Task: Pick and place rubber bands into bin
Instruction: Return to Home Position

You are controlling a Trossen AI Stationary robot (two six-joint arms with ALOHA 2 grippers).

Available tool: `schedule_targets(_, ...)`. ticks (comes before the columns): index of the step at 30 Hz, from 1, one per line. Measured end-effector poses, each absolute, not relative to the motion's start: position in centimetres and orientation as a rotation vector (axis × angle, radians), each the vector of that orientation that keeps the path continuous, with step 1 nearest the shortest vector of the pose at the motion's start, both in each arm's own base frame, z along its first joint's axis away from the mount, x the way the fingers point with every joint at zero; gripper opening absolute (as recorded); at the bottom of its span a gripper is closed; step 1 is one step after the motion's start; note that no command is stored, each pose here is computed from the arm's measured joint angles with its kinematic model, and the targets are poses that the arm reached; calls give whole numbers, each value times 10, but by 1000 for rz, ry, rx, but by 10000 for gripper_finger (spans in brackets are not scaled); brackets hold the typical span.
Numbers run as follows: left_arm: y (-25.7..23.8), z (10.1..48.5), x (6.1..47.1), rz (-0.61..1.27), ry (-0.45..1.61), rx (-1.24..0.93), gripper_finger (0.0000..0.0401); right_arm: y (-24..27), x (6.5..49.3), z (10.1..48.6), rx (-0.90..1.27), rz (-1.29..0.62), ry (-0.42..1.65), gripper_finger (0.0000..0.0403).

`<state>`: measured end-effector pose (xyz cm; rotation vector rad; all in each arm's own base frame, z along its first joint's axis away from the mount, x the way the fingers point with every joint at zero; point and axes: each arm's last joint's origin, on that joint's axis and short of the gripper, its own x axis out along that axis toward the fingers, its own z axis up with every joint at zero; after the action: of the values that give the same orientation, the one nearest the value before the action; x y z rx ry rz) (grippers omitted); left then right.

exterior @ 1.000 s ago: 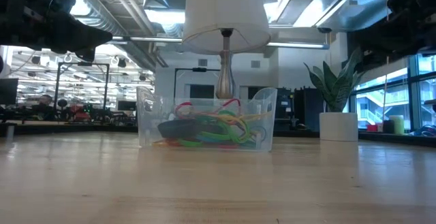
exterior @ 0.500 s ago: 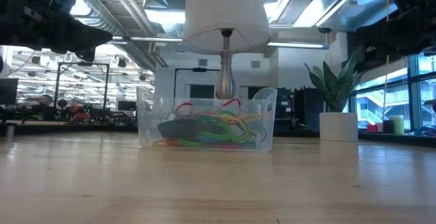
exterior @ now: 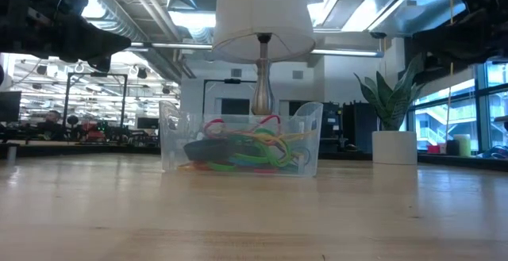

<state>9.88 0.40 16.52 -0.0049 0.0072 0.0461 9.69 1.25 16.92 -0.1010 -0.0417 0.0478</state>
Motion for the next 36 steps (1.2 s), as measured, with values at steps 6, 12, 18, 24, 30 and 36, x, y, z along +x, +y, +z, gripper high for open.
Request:
schedule_targets(6, 4, 165, 99, 46, 7, -5, 4, 13, 97, 169, -12, 49, -39, 9)
schedule_targets(12, 4, 165, 99, 46, 7, -5, 4, 13, 97, 169, 3, 50, -39, 9)
schedule_targets(18, 4, 165, 99, 46, 7, -5, 4, 13, 97, 169, 2, 50, -39, 10)
schedule_targets(24, 4, 165, 99, 46, 7, -5, 4, 13, 97, 169, 1, 50, -39, 10)
schedule_targets(30, 4, 165, 99, 46, 7, -5, 4, 13, 97, 169, 0, 49, -39, 10)
schedule_targets(36, 4, 165, 99, 46, 7, -5, 4, 13, 97, 169, 1, 49, -39, 10)
